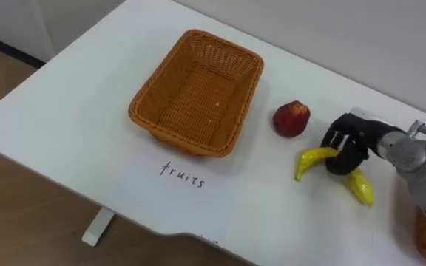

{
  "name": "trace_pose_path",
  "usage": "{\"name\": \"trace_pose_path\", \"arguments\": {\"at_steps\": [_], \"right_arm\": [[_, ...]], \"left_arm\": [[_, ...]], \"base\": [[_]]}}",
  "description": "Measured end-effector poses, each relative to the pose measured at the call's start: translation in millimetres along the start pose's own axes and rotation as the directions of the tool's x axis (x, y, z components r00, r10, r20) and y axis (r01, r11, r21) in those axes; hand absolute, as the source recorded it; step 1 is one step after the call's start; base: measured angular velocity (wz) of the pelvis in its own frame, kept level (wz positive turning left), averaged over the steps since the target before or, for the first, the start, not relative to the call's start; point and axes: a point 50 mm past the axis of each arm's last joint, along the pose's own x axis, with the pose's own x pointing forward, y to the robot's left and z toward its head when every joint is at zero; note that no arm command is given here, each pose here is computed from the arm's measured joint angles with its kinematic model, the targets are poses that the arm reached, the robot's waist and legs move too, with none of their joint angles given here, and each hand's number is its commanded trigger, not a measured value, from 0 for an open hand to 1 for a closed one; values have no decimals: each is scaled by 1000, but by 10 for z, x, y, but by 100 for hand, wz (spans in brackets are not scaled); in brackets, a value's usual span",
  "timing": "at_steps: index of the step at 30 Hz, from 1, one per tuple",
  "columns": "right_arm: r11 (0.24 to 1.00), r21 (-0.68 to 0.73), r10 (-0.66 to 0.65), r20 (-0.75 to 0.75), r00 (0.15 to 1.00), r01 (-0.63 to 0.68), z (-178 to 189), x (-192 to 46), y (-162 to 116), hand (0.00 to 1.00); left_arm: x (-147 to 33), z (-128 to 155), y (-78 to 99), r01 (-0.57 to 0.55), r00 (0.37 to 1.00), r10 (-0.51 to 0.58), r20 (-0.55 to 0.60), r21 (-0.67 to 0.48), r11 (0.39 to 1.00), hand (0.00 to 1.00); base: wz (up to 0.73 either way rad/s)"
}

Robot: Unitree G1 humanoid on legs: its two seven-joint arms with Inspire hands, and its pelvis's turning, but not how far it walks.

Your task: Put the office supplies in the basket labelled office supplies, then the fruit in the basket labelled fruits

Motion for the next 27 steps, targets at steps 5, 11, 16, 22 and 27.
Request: {"name": "trace_pose_path", "arguments": {"at_steps": [5,11,16,22,27], "right_arm": [[991,21,-135,153,979,133,292,-151,-305,100],[973,14,-226,242,944,230,428,-364,-482,100],[958,-1,-270,331,904,287,628,-507,-572,100],[945,-6,-295,412,862,327,808,-633,-615,100],[940,-4,-302,456,837,341,894,-698,-627,100]], "left_arm": [[-26,-192,11,-4,999,3,-42,-38,999,0],[-66,-376,-45,-6,996,-5,-93,-120,993,0],[-72,-376,-63,-11,996,-3,-91,-149,989,0],[-77,-385,-49,-15,996,2,-88,-148,989,0],[-99,-465,-75,-11,994,-5,-107,-147,989,0]], "base": [[-7],[-7],[-10],[-1],[4]]}}
